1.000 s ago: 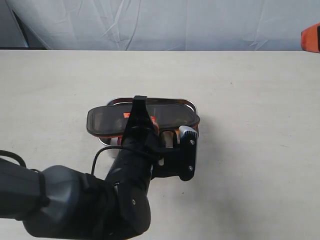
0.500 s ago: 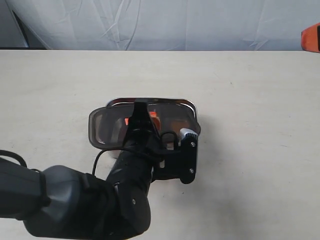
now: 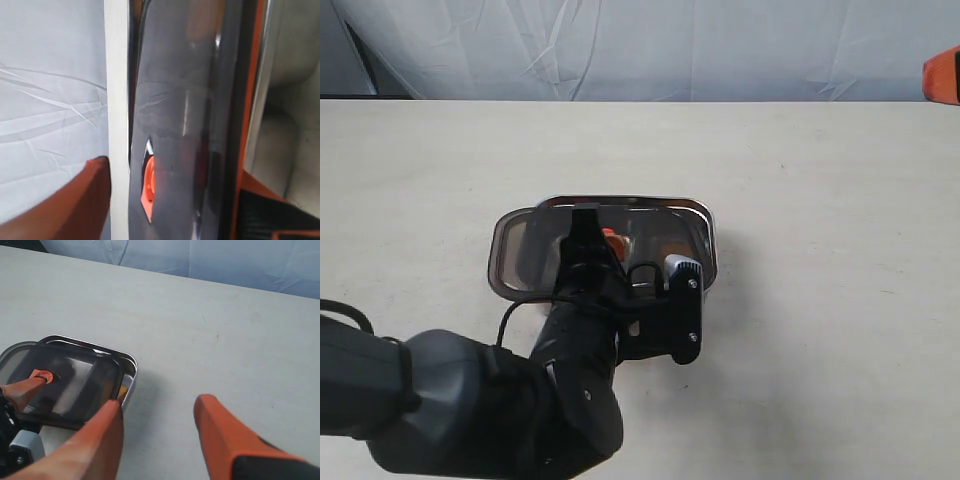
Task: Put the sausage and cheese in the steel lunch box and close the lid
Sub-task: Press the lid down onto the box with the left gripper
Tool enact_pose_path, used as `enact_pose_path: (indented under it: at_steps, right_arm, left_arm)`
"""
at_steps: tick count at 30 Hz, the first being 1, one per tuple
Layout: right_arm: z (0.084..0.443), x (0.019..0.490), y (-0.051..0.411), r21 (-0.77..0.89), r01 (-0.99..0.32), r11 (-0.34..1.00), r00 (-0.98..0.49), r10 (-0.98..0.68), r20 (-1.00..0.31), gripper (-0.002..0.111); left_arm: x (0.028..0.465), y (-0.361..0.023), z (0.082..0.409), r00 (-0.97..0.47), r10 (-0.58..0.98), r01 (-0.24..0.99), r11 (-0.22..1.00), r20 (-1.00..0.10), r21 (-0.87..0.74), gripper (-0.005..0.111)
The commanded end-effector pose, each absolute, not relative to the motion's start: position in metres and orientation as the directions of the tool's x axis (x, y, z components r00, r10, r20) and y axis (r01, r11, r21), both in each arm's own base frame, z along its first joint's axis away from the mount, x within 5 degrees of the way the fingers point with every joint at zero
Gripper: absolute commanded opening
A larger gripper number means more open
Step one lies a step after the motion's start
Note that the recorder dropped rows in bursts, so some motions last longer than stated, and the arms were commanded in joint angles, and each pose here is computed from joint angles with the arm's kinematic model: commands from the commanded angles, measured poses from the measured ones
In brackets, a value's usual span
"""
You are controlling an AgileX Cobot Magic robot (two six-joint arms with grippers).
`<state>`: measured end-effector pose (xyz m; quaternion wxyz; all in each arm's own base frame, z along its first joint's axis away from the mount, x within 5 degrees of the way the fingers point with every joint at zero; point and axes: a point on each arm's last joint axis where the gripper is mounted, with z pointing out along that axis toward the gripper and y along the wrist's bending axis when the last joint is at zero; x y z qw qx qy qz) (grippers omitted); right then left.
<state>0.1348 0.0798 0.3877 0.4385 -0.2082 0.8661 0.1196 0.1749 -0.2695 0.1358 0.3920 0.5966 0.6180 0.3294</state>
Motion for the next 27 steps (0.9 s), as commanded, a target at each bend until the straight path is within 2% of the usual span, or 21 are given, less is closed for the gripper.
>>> enact_pose_path:
  at_steps: [1, 6, 11, 27]
  right_arm:
    - [0.391, 0.134, 0.078, 0.015, -0.462, 0.887, -0.514, -0.254, -0.819, 0.046]
    - [0.391, 0.134, 0.078, 0.013, -0.462, 0.887, -0.515, -0.256, -0.818, 0.046]
    - [0.391, 0.134, 0.077, 0.011, -0.461, 0.887, -0.514, -0.257, -0.818, 0.046]
    - [0.391, 0.134, 0.077, 0.012, -0.461, 0.887, -0.514, -0.257, -0.818, 0.046]
  left_arm:
    - [0.171, -0.267, 0.131, -0.036, 0.994, 0.528, 0.103, -0.098, 0.843, 0.058]
    - [0.169, -0.265, 0.128, -0.055, 0.995, 0.561, 0.102, -0.086, 0.821, 0.058]
    - [0.169, -0.263, 0.136, -0.066, 0.993, 0.543, 0.120, -0.101, 0.831, 0.058]
    - [0.147, -0.272, 0.141, -0.018, 0.995, 0.559, 0.096, -0.103, 0.824, 0.058]
